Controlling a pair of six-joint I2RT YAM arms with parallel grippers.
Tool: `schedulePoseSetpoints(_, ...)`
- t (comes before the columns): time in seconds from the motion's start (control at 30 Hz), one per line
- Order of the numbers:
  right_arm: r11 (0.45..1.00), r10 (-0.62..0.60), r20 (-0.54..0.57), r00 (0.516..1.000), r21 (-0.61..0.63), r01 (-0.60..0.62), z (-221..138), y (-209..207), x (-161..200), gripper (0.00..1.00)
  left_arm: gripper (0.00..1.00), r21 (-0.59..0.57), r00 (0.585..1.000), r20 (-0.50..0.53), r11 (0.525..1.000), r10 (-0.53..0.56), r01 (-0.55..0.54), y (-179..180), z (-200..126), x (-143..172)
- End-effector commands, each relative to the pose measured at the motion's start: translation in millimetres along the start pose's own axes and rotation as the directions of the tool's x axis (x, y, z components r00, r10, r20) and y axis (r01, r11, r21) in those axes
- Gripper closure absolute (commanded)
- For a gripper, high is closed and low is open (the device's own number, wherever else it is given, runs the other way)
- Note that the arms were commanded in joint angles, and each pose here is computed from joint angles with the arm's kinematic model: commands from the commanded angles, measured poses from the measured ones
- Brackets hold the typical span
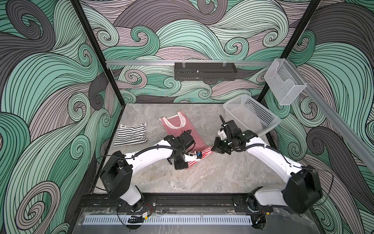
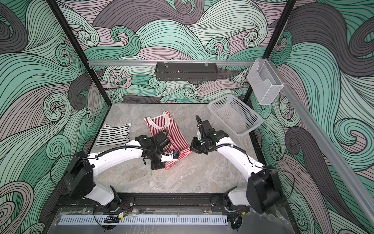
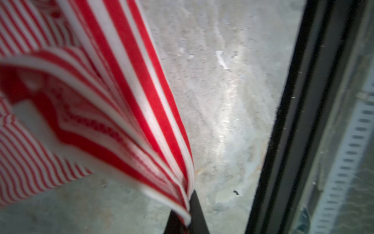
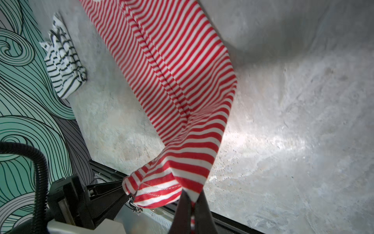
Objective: Fold and stack tank tops
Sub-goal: Fold the tank top at the top-center of the table.
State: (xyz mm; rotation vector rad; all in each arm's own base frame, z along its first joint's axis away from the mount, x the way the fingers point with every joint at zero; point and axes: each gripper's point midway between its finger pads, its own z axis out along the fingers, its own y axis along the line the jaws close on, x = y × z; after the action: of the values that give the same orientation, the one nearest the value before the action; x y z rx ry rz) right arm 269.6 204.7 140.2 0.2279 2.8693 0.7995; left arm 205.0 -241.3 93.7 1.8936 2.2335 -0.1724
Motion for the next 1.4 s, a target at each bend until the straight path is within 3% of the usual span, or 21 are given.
schedulePoseSetpoints(0.0,0.998,-0.052,0.019,0.998,-0.021,0.052,3.4,13.5,-28.6,0.99,1.00,-0.219,0.998,0.003,0.974,-0.064,0.063,54.5,-6.3,0.5)
schedulePoseSetpoints(0.23,0.992,-0.106,-0.014,0.994,-0.065,0.105,29.4,47.4,-79.6,0.99,1.00,-0.377,0.989,0.043,0.915,-0.138,0.144,129.7,-24.6,1.2)
schedulePoseSetpoints(0.5,0.980,-0.174,-0.079,0.982,-0.116,0.164,60.5,82.8,-124.5,1.00,1.00,-0.460,0.977,0.037,0.865,-0.209,0.202,194.8,-26.0,11.8)
schedulePoseSetpoints(0.8,0.982,-0.180,-0.199,0.963,-0.096,0.164,123.0,76.4,-148.2,1.00,1.00,-0.451,0.954,-0.033,0.856,-0.297,0.251,218.9,5.7,43.1)
schedulePoseSetpoints(1.17,0.983,-0.177,-0.212,0.961,-0.091,0.161,145.6,70.5,-158.1,0.99,1.00,-0.461,0.926,-0.040,0.829,-0.375,0.316,233.6,26.8,60.9)
schedulePoseSetpoints(1.23,0.982,-0.174,-0.199,0.964,-0.103,0.156,146.1,74.1,-164.1,0.95,0.94,-0.481,0.922,-0.041,0.816,-0.386,0.320,240.6,29.6,62.9)
schedulePoseSetpoints(1.37,0.976,-0.186,-0.157,0.970,-0.145,0.164,141.1,85.9,-177.6,0.64,0.81,-0.562,0.896,-0.069,0.758,-0.440,0.329,261.5,30.8,72.4)
